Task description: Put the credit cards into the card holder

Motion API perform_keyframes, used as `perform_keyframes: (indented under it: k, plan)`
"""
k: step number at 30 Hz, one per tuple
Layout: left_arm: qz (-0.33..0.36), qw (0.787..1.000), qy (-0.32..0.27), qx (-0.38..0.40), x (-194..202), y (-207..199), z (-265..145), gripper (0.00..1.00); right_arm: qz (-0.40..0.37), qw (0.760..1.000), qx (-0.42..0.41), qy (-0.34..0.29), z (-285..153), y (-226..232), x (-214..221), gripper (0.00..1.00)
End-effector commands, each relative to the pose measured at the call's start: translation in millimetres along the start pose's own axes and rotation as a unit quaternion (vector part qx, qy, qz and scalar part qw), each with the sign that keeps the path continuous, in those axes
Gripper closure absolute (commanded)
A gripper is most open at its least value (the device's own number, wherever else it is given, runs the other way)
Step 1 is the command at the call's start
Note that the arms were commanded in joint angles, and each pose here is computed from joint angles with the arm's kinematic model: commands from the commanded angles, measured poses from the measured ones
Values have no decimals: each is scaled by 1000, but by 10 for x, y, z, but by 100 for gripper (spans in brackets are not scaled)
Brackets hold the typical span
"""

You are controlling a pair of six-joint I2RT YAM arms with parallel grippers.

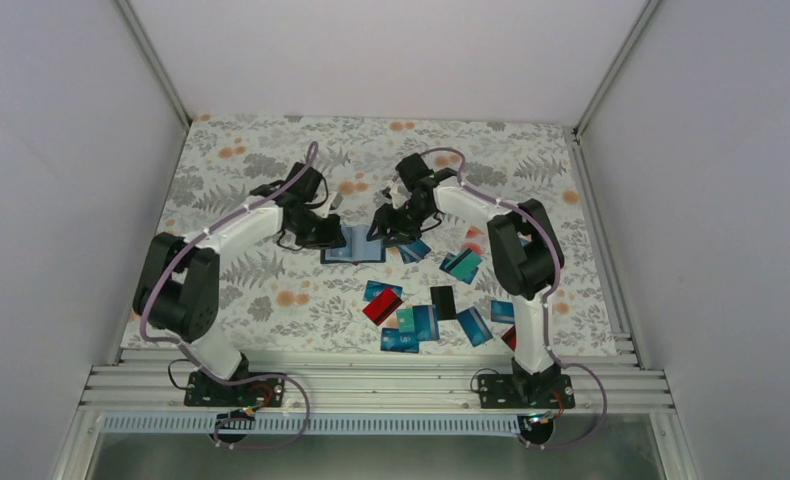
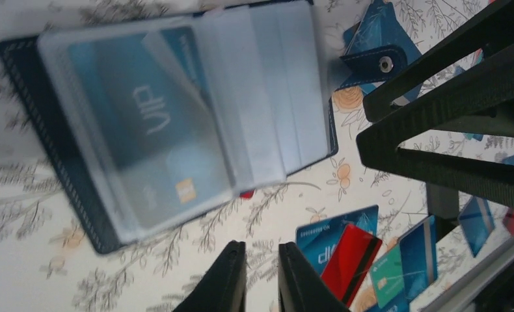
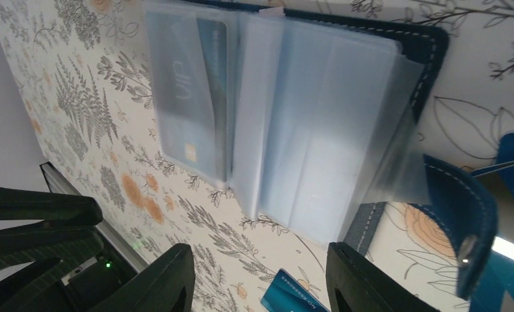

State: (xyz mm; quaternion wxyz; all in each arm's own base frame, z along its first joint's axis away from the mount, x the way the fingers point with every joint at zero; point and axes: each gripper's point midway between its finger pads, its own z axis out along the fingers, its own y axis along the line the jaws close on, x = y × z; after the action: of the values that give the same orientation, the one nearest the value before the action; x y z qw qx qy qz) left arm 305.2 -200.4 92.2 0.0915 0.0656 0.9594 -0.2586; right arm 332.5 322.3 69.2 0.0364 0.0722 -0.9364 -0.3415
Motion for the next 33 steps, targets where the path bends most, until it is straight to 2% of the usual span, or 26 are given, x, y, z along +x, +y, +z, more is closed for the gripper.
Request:
perform_keyframes:
  k: [1, 4, 11, 17, 23, 29, 33]
  plan:
    - [17, 1000, -4, -8, -153, -92, 139, 84, 3, 1000, 23, -4, 38, -199, -51, 48]
    - [19, 1000, 8, -21, -158, -79, 281, 80, 2, 1000, 18, -3, 72, -236, -81, 48]
    - [16, 998, 12, -65, -249, 62, 417, 80, 3, 1000, 24, 2, 180, -333, -167, 48]
    - [16, 996, 20, -84, -245, 161, 485, 80, 1, 1000, 24, 10, 254, -374, -200, 53]
    - [20, 995, 36, -88, -151, 264, 633, 81, -3, 1000, 28, 8, 195, -323, -239, 59]
    - [23, 994, 48, -93, -93, 344, 742, 85, -16, 999, 28, -6, 23, -157, -306, 60]
    - [23, 995, 49, -89, -85, 330, 755, 86, -16, 1000, 21, -2, 63, -149, -333, 61]
